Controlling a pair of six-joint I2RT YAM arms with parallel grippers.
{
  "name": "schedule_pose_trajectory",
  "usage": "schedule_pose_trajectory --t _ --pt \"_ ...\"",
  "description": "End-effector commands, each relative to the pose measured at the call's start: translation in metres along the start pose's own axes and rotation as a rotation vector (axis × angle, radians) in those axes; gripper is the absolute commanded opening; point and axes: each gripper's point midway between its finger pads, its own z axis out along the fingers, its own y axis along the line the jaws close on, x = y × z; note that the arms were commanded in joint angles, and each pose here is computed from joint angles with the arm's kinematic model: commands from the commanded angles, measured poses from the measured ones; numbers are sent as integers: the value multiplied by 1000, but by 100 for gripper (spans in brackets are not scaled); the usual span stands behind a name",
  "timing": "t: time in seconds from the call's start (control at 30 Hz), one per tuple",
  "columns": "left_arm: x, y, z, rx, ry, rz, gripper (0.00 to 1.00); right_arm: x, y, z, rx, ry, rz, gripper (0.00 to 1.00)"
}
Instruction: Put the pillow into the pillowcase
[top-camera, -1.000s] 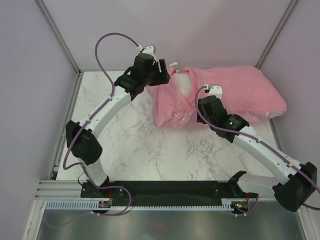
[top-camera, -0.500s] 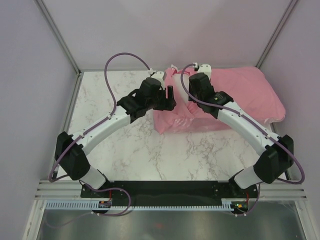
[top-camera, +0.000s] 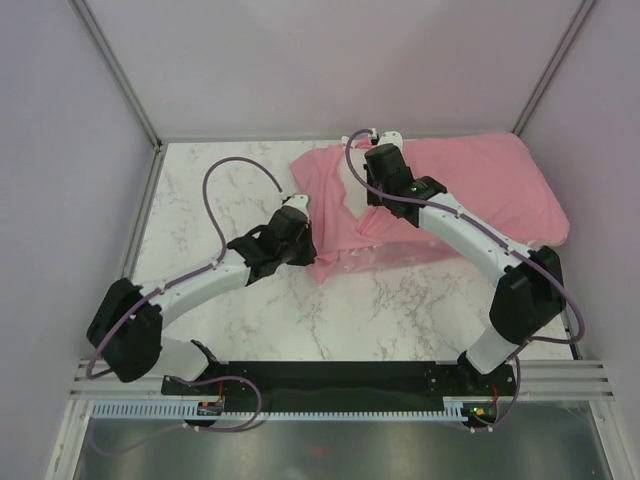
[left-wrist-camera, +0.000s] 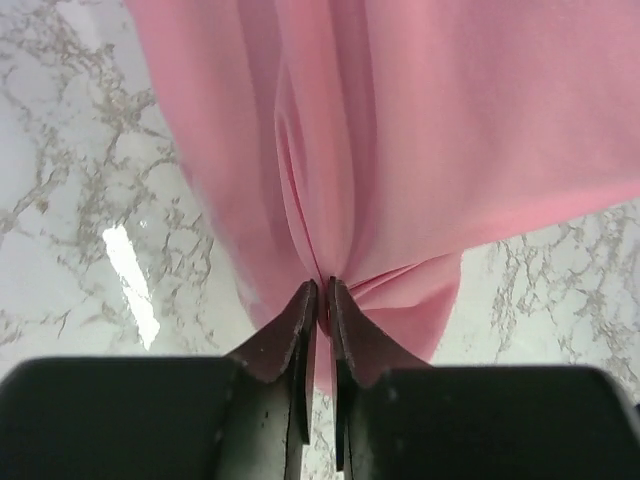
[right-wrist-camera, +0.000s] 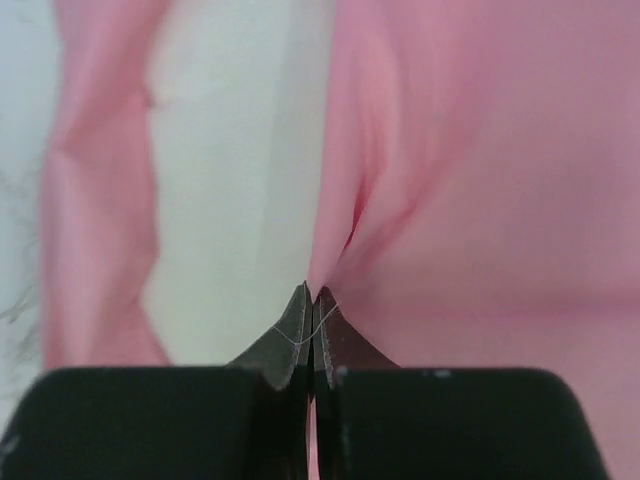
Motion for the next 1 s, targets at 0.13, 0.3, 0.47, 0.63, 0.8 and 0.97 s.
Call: schedule_pose_trajectory --t 0.13,0.3,0.47,0.63,0.8,0.97 --pt "-18 16 -58 20 -183 -58 2 -7 121 -111 -622 -52 -68 0" --pt "-8 17 -62 45 -169 -76 2 55 135 -88 -665 148 -147 8" --pt "-9 30 -75 54 -186 -125 2 49 69 -101 -467 62 -73 80" --pt "-34 63 -105 31 -267 -213 2 45 -47 -121 -129 -51 141 86" --pt "-64 129 -132 -47 -424 -498 2 64 -134 -134 98 -69 346 95" --pt "-63 172 -136 -53 -484 -664 2 78 -153 -129 81 -21 530 98"
